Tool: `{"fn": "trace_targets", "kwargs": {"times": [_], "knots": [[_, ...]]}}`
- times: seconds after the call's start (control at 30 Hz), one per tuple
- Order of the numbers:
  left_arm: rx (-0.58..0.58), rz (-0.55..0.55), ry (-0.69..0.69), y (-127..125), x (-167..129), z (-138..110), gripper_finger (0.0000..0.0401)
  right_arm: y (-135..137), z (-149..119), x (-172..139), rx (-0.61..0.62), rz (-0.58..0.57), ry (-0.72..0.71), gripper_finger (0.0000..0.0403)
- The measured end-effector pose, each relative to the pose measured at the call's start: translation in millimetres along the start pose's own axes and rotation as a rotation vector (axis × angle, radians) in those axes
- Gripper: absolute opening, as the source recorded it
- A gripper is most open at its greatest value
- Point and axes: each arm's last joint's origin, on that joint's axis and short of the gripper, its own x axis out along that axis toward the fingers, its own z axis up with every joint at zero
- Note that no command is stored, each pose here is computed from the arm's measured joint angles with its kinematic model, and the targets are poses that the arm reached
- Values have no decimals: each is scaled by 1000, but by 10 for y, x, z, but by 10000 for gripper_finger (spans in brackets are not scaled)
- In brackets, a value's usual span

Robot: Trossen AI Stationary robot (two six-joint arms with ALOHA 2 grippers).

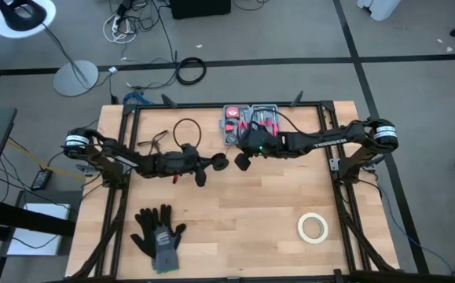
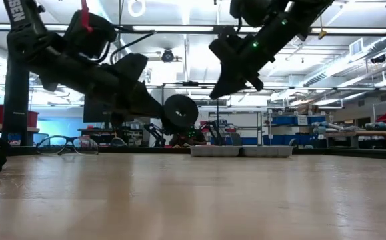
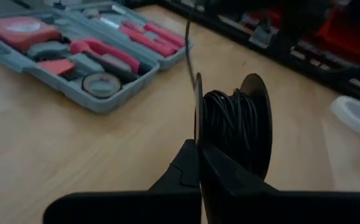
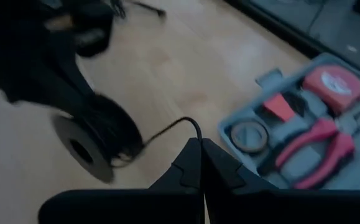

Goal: Coil cords
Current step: Coil the black wire onto the black spool

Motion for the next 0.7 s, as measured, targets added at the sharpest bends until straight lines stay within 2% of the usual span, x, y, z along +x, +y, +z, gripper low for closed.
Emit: {"fn": "trace_targets", "kwargs": {"times": [0.13, 0.37, 0.53, 0.7], "knots": [[12, 34, 34, -4, 30, 0, 0, 71, 50, -16, -27, 55, -59, 0], [-22, 115, -8, 21, 35, 20, 0, 256, 154, 5, -11, 197, -216, 0], [-63, 129, -67, 12, 34, 65, 0, 396, -7, 332, -13, 302, -231, 0], [-110, 122, -108, 0, 32, 99, 0, 488, -274, 636, -21, 320, -193, 1]]}}
